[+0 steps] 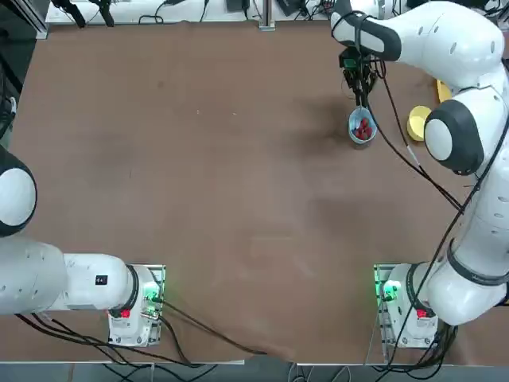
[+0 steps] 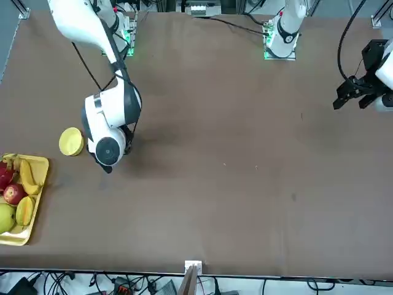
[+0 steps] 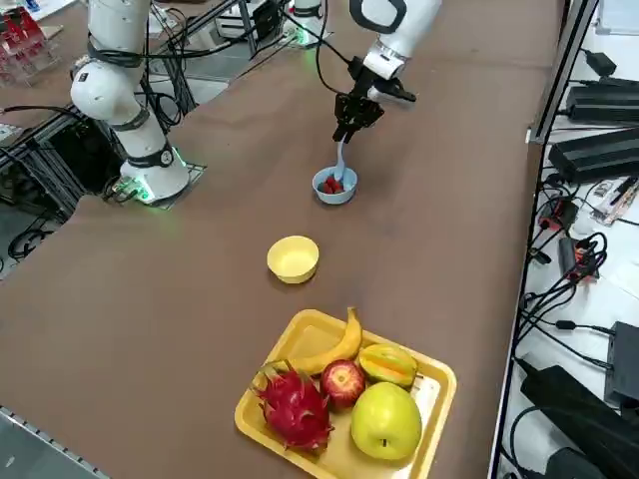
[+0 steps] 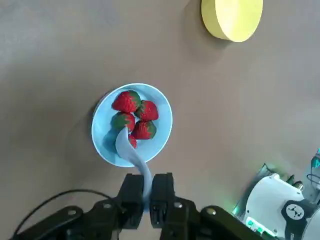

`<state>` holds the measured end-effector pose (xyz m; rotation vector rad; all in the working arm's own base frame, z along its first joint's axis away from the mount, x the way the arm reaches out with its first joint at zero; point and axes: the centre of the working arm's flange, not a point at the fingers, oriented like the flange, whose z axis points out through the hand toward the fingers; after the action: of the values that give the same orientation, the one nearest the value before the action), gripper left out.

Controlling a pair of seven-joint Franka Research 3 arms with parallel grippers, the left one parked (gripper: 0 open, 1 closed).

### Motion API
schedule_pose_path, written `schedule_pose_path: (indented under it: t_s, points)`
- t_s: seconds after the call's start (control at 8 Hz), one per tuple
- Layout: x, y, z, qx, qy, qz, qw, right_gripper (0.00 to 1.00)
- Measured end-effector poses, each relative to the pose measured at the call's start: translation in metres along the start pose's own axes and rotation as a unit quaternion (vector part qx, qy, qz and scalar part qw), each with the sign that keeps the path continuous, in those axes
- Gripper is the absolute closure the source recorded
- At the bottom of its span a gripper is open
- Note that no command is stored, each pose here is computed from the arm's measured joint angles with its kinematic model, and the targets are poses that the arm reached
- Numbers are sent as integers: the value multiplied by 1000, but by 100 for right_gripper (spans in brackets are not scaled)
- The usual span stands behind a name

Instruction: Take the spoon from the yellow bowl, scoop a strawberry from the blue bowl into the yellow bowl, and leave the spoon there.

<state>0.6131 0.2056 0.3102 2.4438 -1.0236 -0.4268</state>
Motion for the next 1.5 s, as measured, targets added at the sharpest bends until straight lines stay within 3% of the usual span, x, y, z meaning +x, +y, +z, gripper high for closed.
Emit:
schedule_pose_path:
  t_s: [1.5]
  points:
    - [14, 9, 6, 17, -11, 35, 999, 89]
